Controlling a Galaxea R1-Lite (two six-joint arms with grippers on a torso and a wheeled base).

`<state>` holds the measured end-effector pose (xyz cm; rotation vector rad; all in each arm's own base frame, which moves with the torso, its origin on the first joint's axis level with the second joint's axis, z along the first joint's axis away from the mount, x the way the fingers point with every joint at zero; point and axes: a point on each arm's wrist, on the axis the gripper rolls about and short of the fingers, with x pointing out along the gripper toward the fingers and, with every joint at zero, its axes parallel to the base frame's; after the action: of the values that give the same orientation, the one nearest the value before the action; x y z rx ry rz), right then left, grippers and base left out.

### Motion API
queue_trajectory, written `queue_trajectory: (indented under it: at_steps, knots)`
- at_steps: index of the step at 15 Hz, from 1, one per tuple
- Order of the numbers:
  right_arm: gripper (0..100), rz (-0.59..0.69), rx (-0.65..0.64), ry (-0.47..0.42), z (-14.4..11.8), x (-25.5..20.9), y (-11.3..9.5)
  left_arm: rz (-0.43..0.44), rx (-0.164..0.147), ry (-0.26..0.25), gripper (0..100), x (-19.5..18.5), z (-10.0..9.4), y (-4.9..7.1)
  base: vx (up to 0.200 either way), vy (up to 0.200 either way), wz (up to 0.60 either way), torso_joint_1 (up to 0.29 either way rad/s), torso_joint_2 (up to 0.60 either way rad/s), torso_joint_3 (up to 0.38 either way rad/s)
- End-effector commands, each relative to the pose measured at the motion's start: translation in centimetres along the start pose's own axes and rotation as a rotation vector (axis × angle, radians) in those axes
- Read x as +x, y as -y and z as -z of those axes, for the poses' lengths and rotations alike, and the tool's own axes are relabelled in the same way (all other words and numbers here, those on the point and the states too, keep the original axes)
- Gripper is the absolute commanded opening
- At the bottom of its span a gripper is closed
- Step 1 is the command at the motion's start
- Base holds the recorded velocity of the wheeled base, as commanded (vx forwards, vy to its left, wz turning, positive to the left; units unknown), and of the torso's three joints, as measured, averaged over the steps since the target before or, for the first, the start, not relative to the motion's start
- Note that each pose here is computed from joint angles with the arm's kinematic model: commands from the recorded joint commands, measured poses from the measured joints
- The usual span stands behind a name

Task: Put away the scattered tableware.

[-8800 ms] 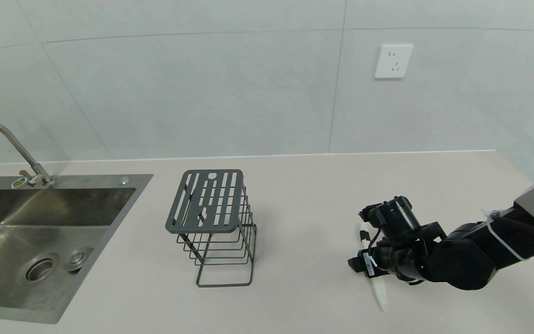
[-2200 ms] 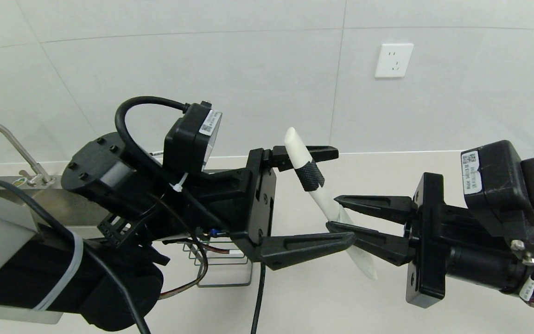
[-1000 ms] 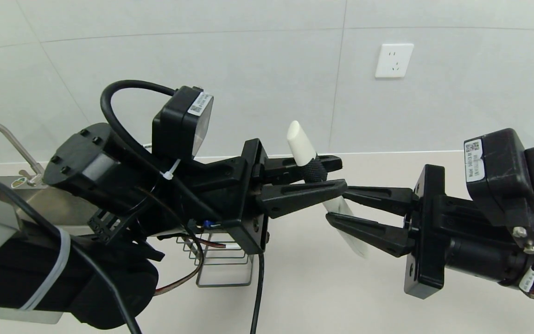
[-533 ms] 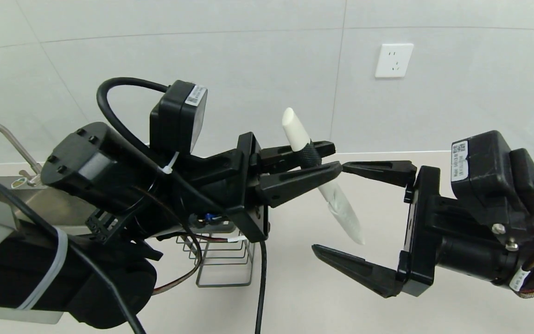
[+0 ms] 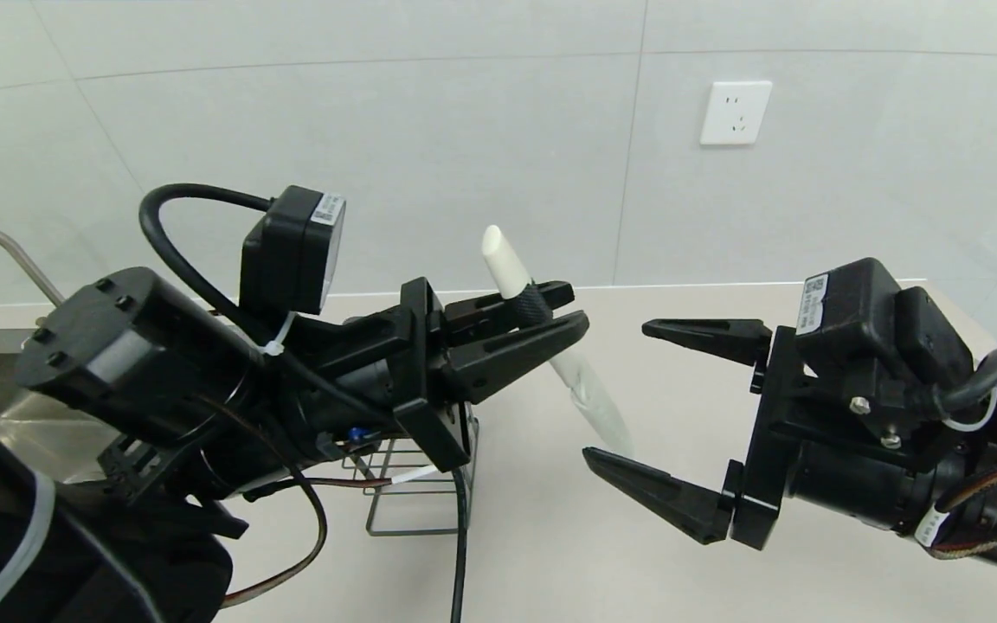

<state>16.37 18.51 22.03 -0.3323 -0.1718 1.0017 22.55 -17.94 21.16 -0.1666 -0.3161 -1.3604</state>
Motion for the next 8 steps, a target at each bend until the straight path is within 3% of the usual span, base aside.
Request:
queue_trajectory:
  at_steps: [1,3,5,8]
  knots:
    - [0,-0.006,0.004,-0.022,0.6,-0.1,-0.2,-0.026,0.028,0.010,0,-1.0,-1.4,0.1,0.000,0.000,0.00,0.000,0.00,0.000]
    - [0,-0.009,0.012,-0.047,1.3,-0.4,-0.4,-0.073,0.088,-0.014,0,-2.0,-1.9,-0.6,0.000,0.000,0.00,0.000,0.00,0.000]
    - [0,-0.008,0.029,-0.050,1.4,-0.7,-0.4,-0.101,0.127,-0.048,0,-2.9,-2.2,-0.5,0.000,0.000,0.00,0.000,0.00,0.000]
    - [0,0.038,0.080,-0.051,1.2,-1.2,-0.1,-0.105,0.117,-0.074,0,-4.0,-2.4,0.7,0.000,0.000,0.00,0.000,0.00,0.000]
